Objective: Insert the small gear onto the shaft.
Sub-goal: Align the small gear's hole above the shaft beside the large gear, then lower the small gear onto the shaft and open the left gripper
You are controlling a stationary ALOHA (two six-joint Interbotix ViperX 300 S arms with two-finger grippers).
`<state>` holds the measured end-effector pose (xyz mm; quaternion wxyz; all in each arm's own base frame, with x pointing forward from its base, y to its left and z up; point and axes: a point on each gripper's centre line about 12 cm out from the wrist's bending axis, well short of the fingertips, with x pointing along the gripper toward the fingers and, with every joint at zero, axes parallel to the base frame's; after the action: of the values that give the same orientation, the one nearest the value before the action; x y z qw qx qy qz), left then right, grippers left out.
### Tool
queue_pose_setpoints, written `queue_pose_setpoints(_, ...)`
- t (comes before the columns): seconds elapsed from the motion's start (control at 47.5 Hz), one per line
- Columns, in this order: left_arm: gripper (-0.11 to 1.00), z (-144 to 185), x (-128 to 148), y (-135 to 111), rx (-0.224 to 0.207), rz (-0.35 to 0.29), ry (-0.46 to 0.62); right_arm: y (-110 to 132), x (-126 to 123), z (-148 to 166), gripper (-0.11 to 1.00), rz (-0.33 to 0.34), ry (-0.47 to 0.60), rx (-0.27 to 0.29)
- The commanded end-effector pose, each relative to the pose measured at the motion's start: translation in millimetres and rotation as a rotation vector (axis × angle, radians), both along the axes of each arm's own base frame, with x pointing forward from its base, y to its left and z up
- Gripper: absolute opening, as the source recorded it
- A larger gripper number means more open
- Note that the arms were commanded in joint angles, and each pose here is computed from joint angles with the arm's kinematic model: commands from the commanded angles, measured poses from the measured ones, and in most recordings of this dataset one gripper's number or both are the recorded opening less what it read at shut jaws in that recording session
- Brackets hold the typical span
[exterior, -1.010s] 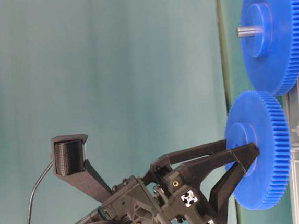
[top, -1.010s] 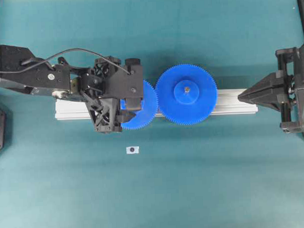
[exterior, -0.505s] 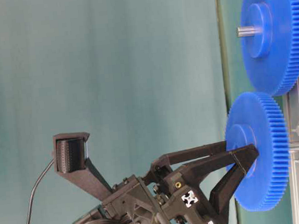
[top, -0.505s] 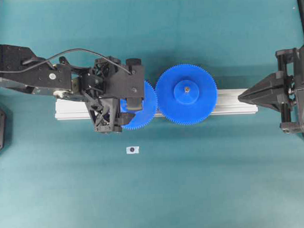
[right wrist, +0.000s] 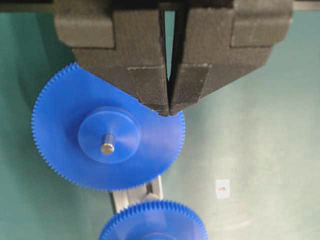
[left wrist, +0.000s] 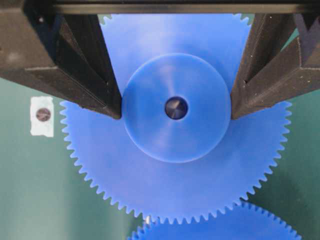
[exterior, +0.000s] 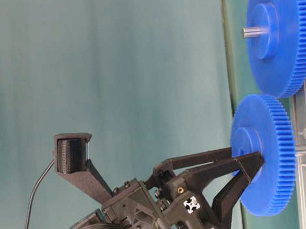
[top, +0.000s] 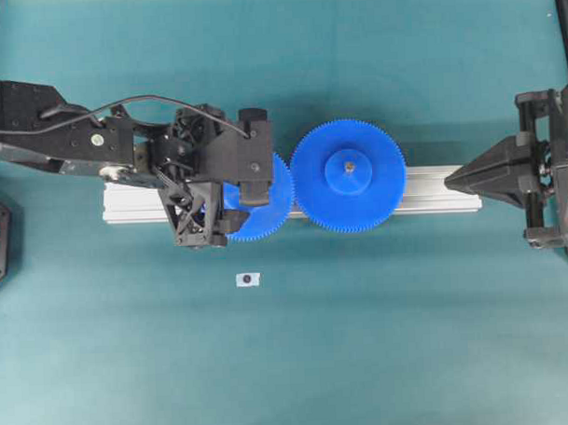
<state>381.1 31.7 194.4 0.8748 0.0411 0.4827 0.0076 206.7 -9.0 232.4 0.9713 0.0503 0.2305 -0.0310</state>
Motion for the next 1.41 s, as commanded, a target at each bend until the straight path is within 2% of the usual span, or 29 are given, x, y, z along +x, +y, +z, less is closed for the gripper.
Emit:
queue_pose_setpoints(0.0, 0.88, 16.6, 0.3, 0.7, 0.003, 0.003, -0.029, -0.4, 1.1, 5.4, 0.05, -0.006, -0.022, 0.007)
queue_pose_setpoints(0.253, 0.88, 20.1, -11.8, 1.6, 0.001, 0.008, -0.005, -0.3, 0.1, 6.7, 0.05, -0.005, -0.026, 0.006)
queue_pose_setpoints(0.673, 0.88, 20.9, -8.3, 1.9, 0.003, 0.007, -0.007, -0.3, -0.4, 5.3, 0.05, -0.005, -0.022, 0.007)
queue_pose_setpoints(0.968, 0.88, 56.3, 11.4, 5.3, 0.022, -0.002, -0.127, -0.2, -0.4, 5.3, 0.05, -0.006, -0.022, 0.009)
queue_pose_setpoints(1.157, 0.88, 33.6, 8.7, 9.9, 0.010, 0.020, -0.076, -0.2, -0.5, 5.6, 0.05, -0.006, -0.023, 0.009)
queue_pose_setpoints(1.389, 0.88, 13.0, 7.9, 11.5, -0.008, 0.049, -0.073, -0.2, -2.3, 6.0, 0.05, -0.005, -0.029, 0.007)
